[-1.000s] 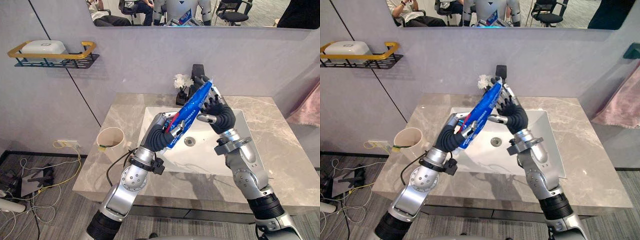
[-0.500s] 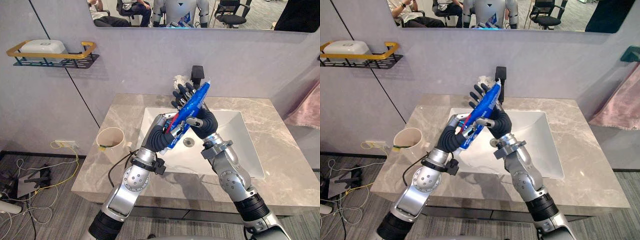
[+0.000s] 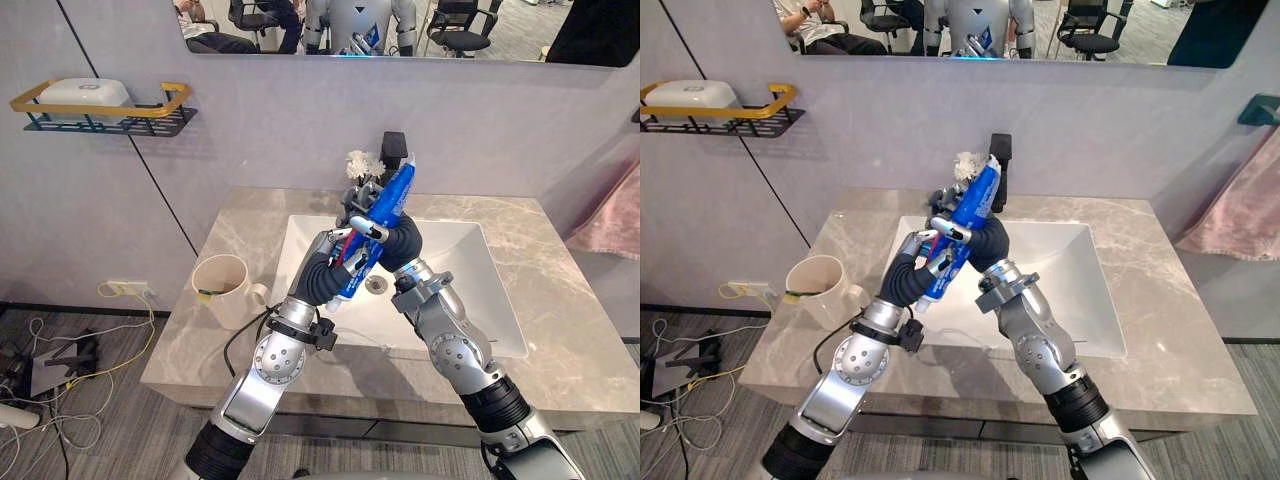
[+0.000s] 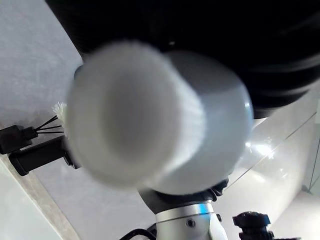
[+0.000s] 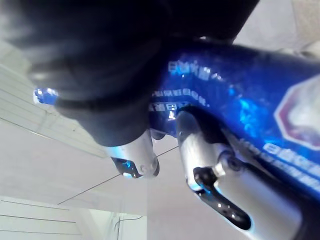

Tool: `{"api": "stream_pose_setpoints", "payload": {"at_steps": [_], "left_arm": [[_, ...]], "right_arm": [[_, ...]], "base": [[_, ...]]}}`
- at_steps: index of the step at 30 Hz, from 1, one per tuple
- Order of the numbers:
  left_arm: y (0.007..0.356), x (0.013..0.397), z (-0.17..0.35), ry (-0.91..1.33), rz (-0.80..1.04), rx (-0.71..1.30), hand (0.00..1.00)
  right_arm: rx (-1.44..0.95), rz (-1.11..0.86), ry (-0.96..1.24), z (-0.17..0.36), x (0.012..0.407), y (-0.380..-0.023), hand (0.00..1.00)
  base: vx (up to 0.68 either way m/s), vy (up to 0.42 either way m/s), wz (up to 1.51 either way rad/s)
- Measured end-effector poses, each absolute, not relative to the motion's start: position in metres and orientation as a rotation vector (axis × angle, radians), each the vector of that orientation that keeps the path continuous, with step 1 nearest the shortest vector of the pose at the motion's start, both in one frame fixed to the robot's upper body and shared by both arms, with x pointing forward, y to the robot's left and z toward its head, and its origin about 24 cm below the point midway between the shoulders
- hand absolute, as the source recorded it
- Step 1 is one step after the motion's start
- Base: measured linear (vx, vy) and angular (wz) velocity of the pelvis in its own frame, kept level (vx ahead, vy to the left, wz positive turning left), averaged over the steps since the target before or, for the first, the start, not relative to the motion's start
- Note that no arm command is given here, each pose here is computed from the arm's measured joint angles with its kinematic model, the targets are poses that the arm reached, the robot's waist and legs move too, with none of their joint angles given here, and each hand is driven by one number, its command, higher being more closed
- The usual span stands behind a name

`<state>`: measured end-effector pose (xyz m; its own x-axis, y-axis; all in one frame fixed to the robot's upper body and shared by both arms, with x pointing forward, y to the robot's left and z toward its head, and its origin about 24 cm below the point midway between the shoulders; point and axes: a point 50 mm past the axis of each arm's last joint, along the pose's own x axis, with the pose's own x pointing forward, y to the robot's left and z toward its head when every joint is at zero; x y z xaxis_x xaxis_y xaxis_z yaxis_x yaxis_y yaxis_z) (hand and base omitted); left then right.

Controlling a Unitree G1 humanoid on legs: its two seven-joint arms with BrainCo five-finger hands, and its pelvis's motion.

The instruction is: Organize washtable

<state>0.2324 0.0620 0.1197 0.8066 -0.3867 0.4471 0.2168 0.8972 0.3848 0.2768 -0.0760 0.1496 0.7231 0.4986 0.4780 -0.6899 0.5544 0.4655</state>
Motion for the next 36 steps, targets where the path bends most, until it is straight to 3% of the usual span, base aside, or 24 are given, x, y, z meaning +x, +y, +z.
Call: {"api": "stream_pose_setpoints", "payload": {"at_steps": [6,7,28,31,33,36], "left_arm": [[0.062,0.232,0.119,-0.544,-0.32,0.322,1.0],[0.062,0.232,0.119,-0.544,-0.318,0.322,0.0],[0.102,0.211,0.16,-0.694,-0.286,0.448,0.0],[0.146,0.202,0.194,-0.821,-0.002,0.437,0.0],[0.18,0.183,0.222,-0.972,0.24,0.432,0.0],[0.195,0.17,0.222,-0.979,0.331,0.451,0.0]], "right_arm": [[0.681,0.725,-0.32,0.154,0.278,-0.074,1.0],[0.681,0.726,-0.321,0.154,0.278,-0.074,1.0],[0.649,0.875,-0.481,0.192,0.271,-0.062,1.0],[0.628,0.759,-0.456,0.179,0.28,-0.085,1.0],[0.599,0.587,-0.397,0.157,0.286,-0.121,1.0],[0.583,0.54,-0.397,0.156,0.286,-0.132,1.0]], "base": [[-0.01,-0.001,0.0],[-0.03,-0.003,0.0],[-0.01,0.0,0.0],[-0.01,-0.003,0.05],[-0.01,-0.003,0.2],[0.0,0.001,0.05]]}}
